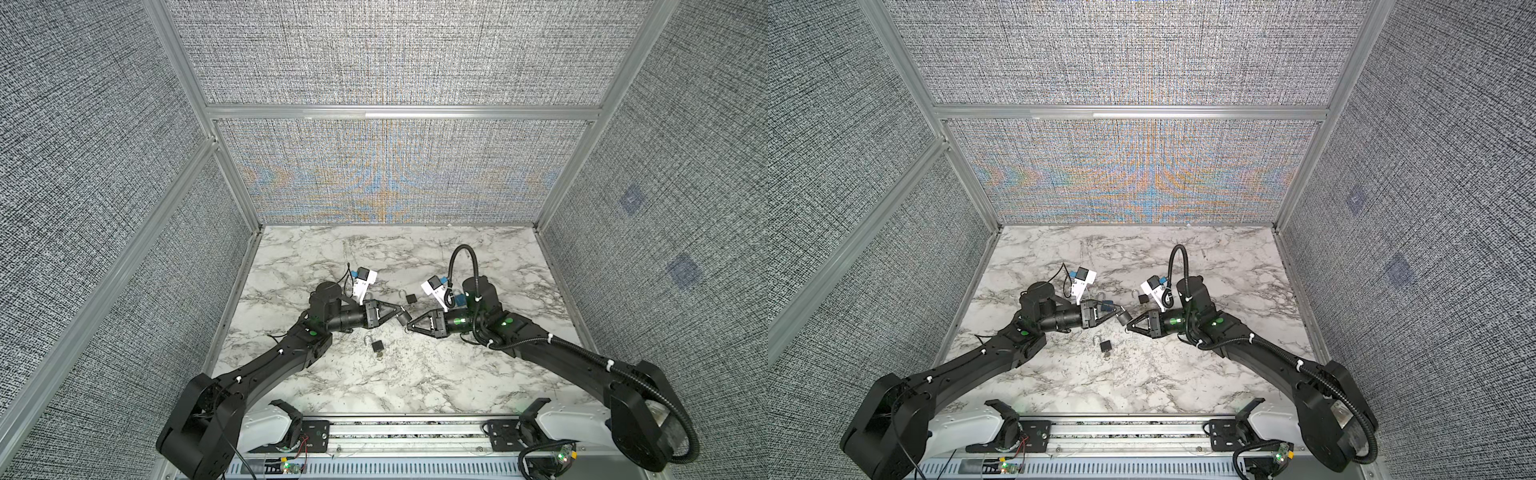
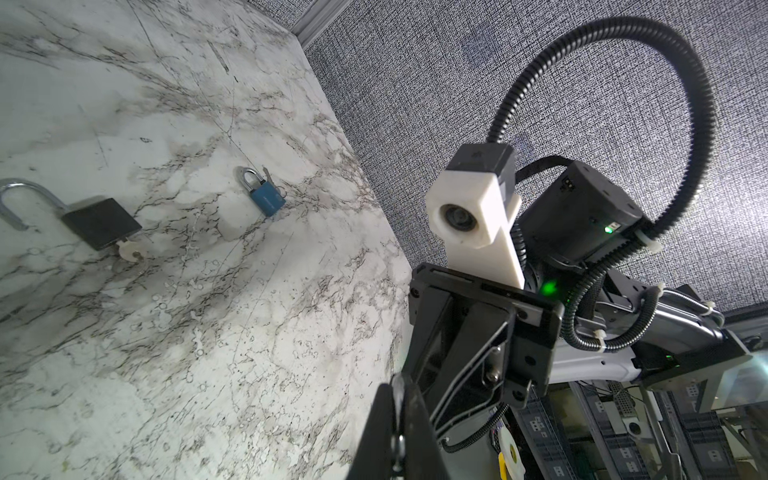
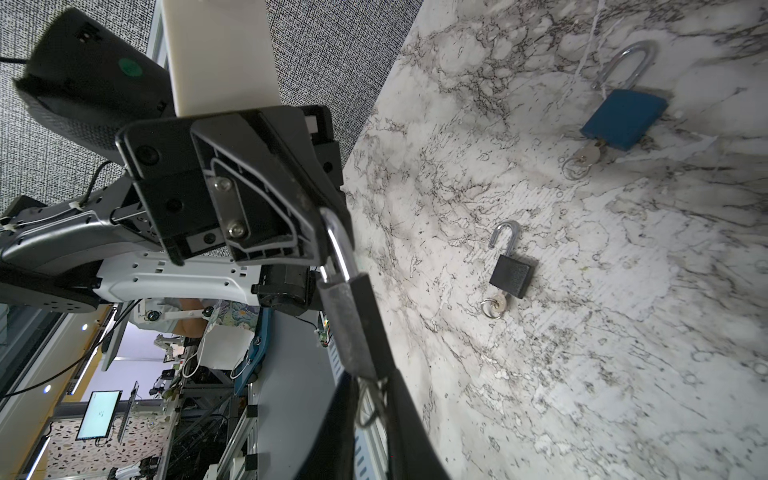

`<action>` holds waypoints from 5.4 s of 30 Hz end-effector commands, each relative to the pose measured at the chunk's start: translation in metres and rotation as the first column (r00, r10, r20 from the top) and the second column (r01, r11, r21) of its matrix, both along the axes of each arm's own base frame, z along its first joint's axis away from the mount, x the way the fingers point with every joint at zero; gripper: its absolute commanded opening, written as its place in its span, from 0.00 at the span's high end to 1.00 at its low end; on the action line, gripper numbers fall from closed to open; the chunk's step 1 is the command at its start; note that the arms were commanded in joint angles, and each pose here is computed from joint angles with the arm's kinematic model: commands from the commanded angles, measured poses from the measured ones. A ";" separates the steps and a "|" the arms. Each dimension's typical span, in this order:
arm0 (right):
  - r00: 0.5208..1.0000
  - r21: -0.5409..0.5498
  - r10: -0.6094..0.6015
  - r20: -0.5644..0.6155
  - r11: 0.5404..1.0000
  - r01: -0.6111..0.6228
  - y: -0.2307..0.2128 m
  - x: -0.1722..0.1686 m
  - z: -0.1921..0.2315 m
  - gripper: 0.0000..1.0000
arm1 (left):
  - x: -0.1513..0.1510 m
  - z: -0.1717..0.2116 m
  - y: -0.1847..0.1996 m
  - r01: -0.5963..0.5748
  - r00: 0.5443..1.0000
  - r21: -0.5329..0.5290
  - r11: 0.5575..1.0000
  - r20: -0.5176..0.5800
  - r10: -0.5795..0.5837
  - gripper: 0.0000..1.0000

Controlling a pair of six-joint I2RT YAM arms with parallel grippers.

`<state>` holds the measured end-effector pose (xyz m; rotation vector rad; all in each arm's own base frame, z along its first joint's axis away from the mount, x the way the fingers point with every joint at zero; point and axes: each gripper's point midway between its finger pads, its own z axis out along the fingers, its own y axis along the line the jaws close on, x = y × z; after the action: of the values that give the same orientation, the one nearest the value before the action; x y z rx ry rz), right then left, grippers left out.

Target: Lock with the key

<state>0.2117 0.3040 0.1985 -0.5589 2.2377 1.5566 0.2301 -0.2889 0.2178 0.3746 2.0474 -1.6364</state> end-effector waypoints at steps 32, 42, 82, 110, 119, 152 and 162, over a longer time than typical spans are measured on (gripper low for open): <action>0.983 -0.071 -0.183 -0.026 0.981 0.181 -0.046 -0.003 -0.024 1.00 | 0.016 0.004 0.004 -0.051 0.997 0.014 0.999 0.054 0.050 1.00; 0.820 -0.265 -0.572 -0.010 0.792 0.550 -0.155 0.027 -0.029 1.00 | 0.006 -0.048 -0.055 0.070 0.997 0.144 0.987 -0.025 -0.067 1.00; 0.699 -0.274 -0.715 -0.001 0.673 0.688 -0.212 0.047 -0.039 1.00 | 0.044 -0.192 -0.232 0.267 0.936 0.318 0.910 -0.308 -0.168 1.00; 0.665 -0.530 -0.745 0.052 0.544 0.651 -0.244 0.069 -0.096 1.00 | 0.080 -0.145 -0.193 0.077 0.989 0.324 0.943 -0.146 -0.030 0.70; 0.683 -0.616 -0.731 0.005 0.535 0.578 -0.246 0.076 -0.127 1.00 | 0.062 -0.049 -0.162 0.017 0.998 0.066 0.998 0.064 -0.021 0.72; 0.738 -0.710 -0.672 -0.051 0.544 0.447 -0.232 0.083 -0.167 0.84 | 0.042 -0.019 -0.106 -0.010 0.991 -0.105 0.994 0.133 0.024 0.72; 0.742 -0.698 -0.671 -0.006 0.533 0.477 -0.230 0.087 -0.148 0.81 | 0.045 -0.014 -0.101 -0.029 0.988 -0.094 0.995 0.148 0.043 0.72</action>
<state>0.2993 0.0748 0.0453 0.3021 2.7687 0.4986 0.2738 -0.3925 0.1952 0.3940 1.8869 -1.6393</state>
